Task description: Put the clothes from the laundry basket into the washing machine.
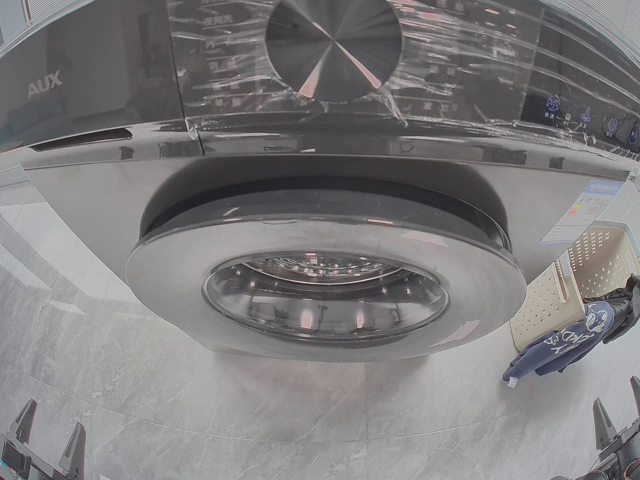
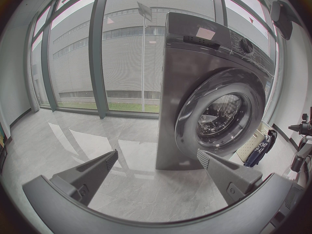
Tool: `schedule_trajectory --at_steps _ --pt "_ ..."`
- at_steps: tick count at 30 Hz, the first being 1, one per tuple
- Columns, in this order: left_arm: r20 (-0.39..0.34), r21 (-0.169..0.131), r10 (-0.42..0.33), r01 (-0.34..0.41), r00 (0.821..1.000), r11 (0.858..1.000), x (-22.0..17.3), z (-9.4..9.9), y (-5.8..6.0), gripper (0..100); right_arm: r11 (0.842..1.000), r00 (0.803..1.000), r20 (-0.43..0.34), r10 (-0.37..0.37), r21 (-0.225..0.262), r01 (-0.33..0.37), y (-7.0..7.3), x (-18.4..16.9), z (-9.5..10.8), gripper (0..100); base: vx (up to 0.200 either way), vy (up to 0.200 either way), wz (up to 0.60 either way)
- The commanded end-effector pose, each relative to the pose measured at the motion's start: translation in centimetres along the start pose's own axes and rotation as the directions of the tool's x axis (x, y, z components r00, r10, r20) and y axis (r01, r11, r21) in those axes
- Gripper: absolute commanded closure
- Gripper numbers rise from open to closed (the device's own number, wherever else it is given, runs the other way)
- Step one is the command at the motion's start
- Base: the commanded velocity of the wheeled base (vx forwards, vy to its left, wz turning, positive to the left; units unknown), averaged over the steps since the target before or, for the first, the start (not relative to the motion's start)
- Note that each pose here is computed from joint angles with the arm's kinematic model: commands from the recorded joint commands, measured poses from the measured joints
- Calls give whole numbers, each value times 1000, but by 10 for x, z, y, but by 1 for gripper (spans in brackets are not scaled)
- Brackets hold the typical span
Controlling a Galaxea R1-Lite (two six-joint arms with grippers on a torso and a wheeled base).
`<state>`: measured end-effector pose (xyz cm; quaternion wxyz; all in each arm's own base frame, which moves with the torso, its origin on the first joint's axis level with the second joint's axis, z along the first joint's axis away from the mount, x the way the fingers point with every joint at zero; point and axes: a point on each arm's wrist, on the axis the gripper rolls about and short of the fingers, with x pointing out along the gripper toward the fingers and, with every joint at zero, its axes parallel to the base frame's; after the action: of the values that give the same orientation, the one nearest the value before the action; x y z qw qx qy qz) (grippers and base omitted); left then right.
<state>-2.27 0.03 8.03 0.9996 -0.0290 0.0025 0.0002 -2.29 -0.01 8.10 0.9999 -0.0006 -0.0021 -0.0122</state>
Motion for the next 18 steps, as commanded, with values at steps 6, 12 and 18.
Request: schedule_trajectory --at_steps 6,12,18 --pt "2 0 -2 2 1000 1000 0 -5 0 0 1000 1000 -1 1 0 -1 0 0 -5 0 0 0 0" --pt "2 0 0 0 1000 1000 0 -5 0 0 1000 1000 -1 1 0 -1 0 0 -5 0 0 0 0" --pt "2 0 0 0 1000 1000 0 -5 0 0 1000 1000 -1 -2 1 2 0 0 -5 0 0 0 0"
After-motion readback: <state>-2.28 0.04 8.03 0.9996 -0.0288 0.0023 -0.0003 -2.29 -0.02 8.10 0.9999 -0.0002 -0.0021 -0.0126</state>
